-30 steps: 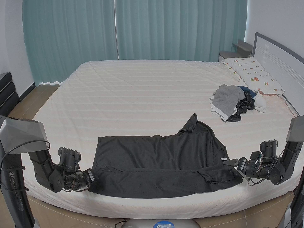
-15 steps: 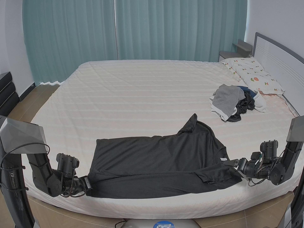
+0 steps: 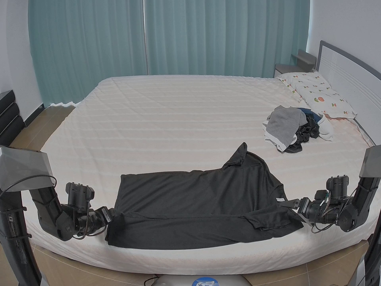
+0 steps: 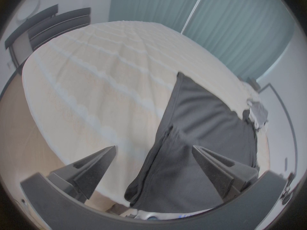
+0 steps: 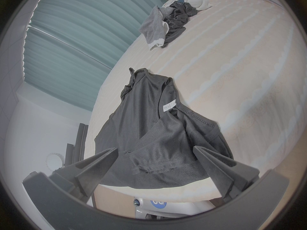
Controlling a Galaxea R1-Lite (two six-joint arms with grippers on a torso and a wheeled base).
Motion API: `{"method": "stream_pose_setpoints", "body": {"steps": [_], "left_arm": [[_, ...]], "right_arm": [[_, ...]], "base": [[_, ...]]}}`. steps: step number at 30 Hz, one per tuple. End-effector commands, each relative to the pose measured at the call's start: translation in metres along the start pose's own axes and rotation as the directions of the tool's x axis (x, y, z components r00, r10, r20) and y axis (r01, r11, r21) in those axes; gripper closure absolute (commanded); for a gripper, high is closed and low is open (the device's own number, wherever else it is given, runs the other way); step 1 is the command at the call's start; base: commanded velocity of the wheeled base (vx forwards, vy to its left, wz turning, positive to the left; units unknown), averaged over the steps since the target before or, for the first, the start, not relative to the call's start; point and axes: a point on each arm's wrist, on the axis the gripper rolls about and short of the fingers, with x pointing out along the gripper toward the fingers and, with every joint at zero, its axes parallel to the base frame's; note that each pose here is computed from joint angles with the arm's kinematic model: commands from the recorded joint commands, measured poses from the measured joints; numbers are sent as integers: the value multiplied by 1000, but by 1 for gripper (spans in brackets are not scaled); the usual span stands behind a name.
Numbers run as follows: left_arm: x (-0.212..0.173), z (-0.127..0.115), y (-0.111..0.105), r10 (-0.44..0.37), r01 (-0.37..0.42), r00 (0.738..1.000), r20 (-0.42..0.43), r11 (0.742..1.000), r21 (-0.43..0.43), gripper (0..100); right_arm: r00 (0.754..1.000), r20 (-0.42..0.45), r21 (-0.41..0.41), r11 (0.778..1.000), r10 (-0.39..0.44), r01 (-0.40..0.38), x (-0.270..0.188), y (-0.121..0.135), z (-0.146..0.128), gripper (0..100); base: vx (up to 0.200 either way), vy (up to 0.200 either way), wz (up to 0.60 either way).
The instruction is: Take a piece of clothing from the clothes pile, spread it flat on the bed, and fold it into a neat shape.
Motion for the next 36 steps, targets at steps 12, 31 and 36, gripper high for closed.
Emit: {"method": "stream_pose_setpoints", "body": {"steps": [12,31,36], "left_arm": [[34,11,-34,-93,97,995,49,991,-92,0],[24,7,-31,-61,66,996,60,994,-90,100],[12,7,-30,-41,49,995,89,995,-91,100]], "right_arm": [[1000,-1,-5,1000,5,-5,1,1,0,0],[999,29,-48,999,-17,19,1,-1,3,0],[998,59,-63,998,-8,12,1,0,4,0]], "base": [[0,0,0],[0,0,0],[0,0,0]]}}
